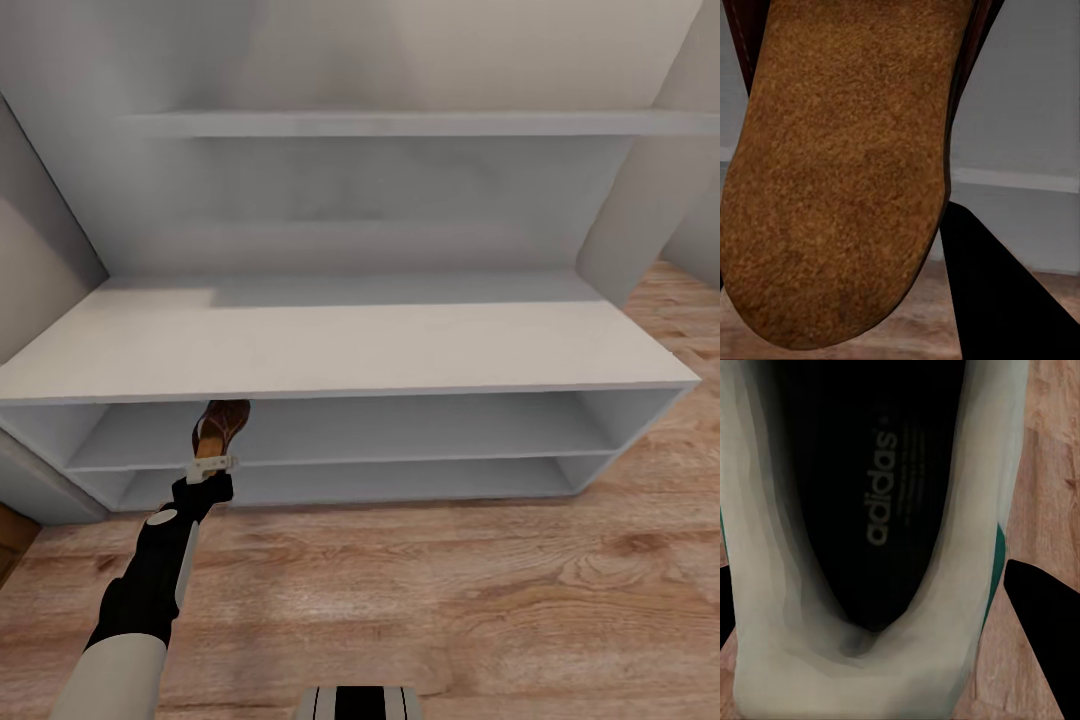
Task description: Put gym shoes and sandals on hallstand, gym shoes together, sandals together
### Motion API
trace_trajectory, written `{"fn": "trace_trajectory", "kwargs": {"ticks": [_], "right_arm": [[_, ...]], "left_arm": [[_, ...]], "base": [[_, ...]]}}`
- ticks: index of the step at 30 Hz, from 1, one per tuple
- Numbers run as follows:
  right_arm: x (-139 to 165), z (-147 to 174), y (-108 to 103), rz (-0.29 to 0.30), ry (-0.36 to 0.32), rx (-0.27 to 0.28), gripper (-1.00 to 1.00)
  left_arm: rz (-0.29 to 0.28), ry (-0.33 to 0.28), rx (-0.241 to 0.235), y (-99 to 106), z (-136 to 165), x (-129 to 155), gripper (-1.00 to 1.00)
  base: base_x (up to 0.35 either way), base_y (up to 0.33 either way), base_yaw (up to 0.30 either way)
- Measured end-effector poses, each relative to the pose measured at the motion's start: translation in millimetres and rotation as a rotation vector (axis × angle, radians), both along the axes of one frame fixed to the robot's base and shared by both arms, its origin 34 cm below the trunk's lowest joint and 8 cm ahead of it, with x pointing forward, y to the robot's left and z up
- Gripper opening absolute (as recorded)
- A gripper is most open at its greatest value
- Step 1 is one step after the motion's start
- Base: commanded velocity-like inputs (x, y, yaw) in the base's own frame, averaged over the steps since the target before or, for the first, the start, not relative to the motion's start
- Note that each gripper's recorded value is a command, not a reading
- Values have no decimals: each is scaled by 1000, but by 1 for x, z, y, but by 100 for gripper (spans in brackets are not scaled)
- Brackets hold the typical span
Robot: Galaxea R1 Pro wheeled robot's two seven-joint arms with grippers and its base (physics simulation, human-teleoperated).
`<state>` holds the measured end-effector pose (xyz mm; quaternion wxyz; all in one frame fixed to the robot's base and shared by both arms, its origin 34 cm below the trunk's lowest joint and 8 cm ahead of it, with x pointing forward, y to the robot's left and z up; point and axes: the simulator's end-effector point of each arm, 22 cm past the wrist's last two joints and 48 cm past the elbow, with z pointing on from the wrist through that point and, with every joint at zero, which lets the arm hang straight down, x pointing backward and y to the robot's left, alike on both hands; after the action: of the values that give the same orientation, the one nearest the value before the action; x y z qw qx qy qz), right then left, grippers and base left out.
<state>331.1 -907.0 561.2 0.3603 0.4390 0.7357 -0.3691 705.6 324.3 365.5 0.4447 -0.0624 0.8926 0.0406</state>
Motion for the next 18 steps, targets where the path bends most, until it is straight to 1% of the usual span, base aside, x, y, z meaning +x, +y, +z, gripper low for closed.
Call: {"fn": "trace_trajectory", "kwargs": {"ticks": [3,7,9,15,18], "right_arm": [[0,0,0,0,0,0,-100],[0,0,0,0,1,0,-100],[0,0,0,0,0,0,-100],[0,0,0,0,0,0,-100],[0,0,0,0,0,0,-100]], "left_arm": [[0,0,0,0,0,0,-100],[0,0,0,0,0,0,-100],[0,0,0,0,0,0,-100],[1,0,0,0,0,0,-100],[2,1,-1,0,0,0,-100]], "base": [[204,0,0],[56,0,0],[170,0,0],[295,0,0],[204,0,0]]}}
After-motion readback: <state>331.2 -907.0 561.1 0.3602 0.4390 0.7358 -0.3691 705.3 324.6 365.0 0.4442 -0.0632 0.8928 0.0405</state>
